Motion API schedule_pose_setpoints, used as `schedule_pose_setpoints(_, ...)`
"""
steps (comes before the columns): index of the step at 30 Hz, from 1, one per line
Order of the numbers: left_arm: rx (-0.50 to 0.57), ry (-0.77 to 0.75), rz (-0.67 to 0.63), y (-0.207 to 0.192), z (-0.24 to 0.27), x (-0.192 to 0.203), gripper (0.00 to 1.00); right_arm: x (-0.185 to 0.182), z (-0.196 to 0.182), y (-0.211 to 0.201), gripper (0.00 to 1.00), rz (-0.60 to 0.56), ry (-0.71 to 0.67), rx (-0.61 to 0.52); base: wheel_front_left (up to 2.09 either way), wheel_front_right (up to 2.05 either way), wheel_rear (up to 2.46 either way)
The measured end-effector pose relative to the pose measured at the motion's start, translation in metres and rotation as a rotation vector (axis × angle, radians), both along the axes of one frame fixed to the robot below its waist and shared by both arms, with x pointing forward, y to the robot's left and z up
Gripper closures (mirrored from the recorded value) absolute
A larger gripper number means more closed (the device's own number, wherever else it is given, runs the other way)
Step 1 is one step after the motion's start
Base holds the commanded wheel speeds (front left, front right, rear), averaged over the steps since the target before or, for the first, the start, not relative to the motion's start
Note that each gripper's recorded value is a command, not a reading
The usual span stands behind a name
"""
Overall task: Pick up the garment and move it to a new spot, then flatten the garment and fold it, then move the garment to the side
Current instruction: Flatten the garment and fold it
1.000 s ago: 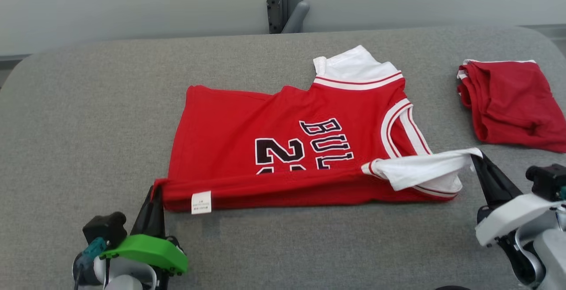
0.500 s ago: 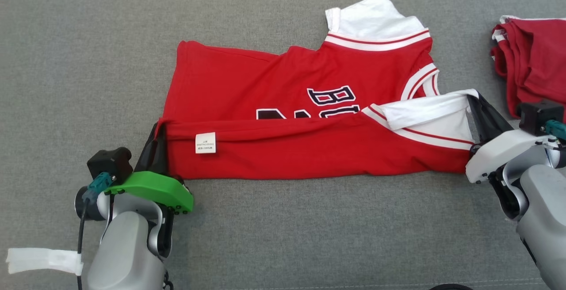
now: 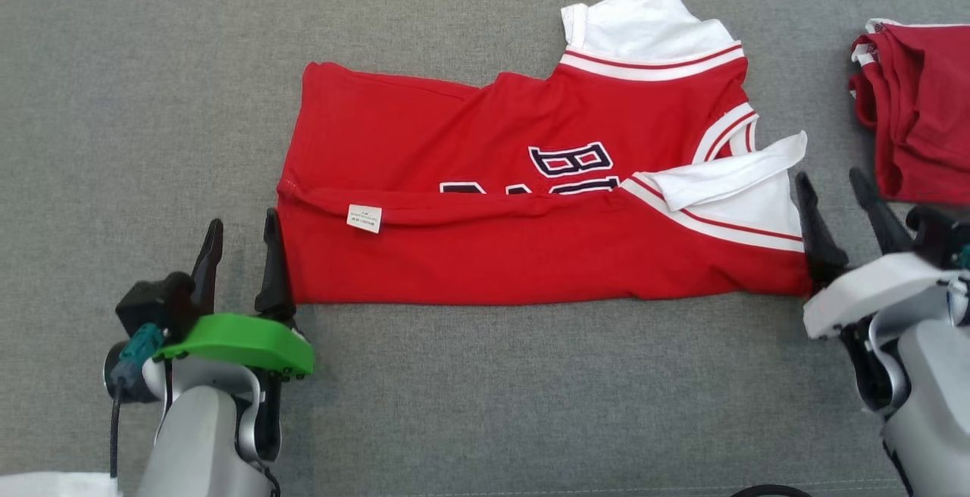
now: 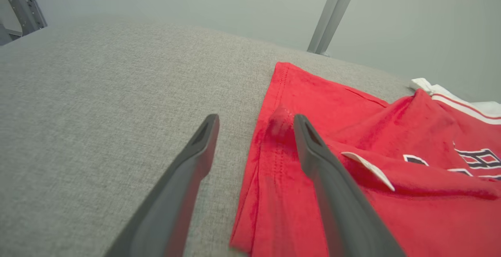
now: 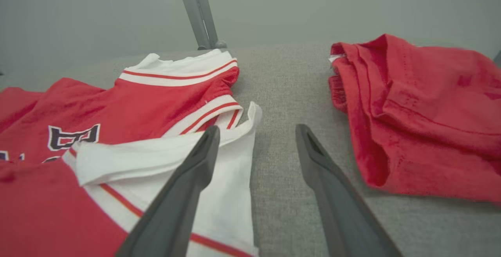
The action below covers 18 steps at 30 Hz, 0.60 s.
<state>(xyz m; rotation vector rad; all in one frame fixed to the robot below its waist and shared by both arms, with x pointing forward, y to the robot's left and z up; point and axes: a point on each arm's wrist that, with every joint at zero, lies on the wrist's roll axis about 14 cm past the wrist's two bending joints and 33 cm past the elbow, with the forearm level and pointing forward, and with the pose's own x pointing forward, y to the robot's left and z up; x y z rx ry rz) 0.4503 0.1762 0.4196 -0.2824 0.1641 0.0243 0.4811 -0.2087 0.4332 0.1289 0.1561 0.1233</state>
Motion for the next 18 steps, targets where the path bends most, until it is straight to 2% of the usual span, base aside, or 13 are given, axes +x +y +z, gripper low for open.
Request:
schedule_pose_setpoints(5, -0.015, 0.051, 0.04, 0.008, -0.013, -0.031, 0.0, -0.043, -0.021, 0.003, 0.0, -0.002, 0.075, 0.025, 0.0, 0.0, 0.0)
schedule_pose_setpoints(9, -0.017, 0.083, 0.019, 0.001, -0.022, -0.044, 0.0, -0.065, -0.034, 0.003, 0.0, -0.015, 0.125, 0.044, 0.0, 0.0, 0.0)
schedule_pose_setpoints(18, -0.021, 0.097, -0.012, -0.009, -0.027, -0.045, 0.0, -0.068, -0.054, 0.01, 0.0, -0.003, 0.191, 0.04, 0.0, 0.0, 0.0)
